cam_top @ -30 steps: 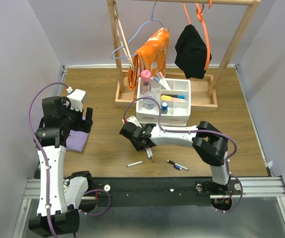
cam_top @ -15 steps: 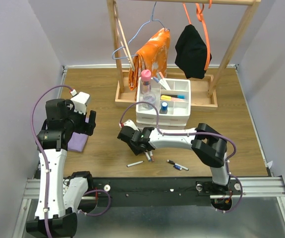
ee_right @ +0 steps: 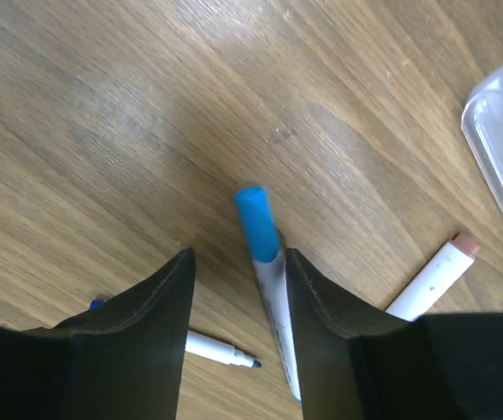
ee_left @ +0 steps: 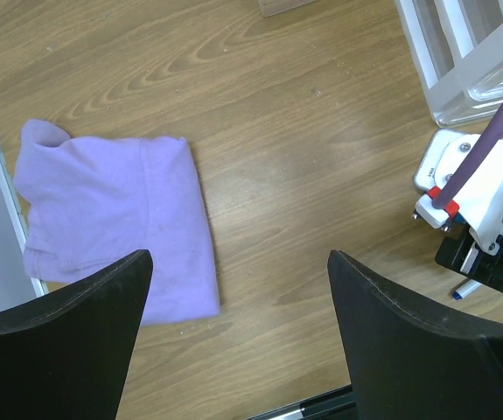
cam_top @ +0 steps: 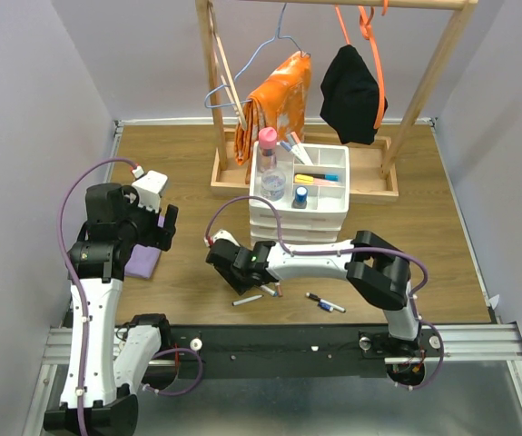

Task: Sort the stationery into containers
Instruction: Pick up the pen from the center of the board.

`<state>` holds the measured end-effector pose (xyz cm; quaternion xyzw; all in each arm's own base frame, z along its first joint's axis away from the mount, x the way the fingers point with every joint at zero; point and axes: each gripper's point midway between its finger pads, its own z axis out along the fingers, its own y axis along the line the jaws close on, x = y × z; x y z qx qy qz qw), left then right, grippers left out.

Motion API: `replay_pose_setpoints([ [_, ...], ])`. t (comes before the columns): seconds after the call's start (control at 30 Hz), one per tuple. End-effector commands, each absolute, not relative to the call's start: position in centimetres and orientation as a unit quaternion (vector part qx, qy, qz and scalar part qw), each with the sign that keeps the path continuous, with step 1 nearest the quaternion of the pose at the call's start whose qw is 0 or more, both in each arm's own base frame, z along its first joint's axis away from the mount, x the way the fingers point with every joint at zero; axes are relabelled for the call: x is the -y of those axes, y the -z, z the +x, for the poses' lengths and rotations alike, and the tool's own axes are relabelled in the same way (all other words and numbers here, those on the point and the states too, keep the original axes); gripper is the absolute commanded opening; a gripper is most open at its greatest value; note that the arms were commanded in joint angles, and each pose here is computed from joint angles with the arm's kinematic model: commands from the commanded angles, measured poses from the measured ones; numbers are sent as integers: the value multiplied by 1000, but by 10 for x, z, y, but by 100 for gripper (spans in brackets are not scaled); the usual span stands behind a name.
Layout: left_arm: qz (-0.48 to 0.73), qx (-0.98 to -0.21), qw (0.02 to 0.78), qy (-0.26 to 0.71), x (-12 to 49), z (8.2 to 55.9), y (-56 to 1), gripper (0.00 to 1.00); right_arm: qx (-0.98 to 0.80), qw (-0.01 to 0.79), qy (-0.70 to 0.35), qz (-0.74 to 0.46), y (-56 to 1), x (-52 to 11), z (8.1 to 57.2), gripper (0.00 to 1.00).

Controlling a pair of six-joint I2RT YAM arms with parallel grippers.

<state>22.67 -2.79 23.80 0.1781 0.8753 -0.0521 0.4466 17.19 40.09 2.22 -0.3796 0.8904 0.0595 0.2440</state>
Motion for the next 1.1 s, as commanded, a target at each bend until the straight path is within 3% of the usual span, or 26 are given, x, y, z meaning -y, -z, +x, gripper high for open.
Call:
replay_pose_setpoints([
  [0.0, 182, -873, 451, 39, 26, 221, -244, 90, -875, 235, -71, -418, -11, -411, 171, 50],
  [0.27, 189, -872, 451, 37, 28, 221, -242, 90, -861, 176, -95, -467, 9, -403, 159, 44],
  [0.53, 189, -870, 453, 33, 27, 222, -242, 90, -861, 141, -79, -482, 28, -379, 165, 48],
  [0.63, 188, -870, 455, 32, 27, 222, -243, 90, -861, 121, -78, -488, 37, -365, 165, 43],
  [0.77, 186, -868, 459, 30, 26, 221, -245, 90, -856, 106, -92, -498, 40, -362, 160, 28],
  [0.9, 182, -868, 462, 28, 26, 220, -249, 90, -843, 133, -93, -513, 28, -375, 171, 11],
  [1.07, 181, -865, 467, 36, 29, 218, -261, 89, -798, 201, -111, -557, -17, -415, 188, 1],
])
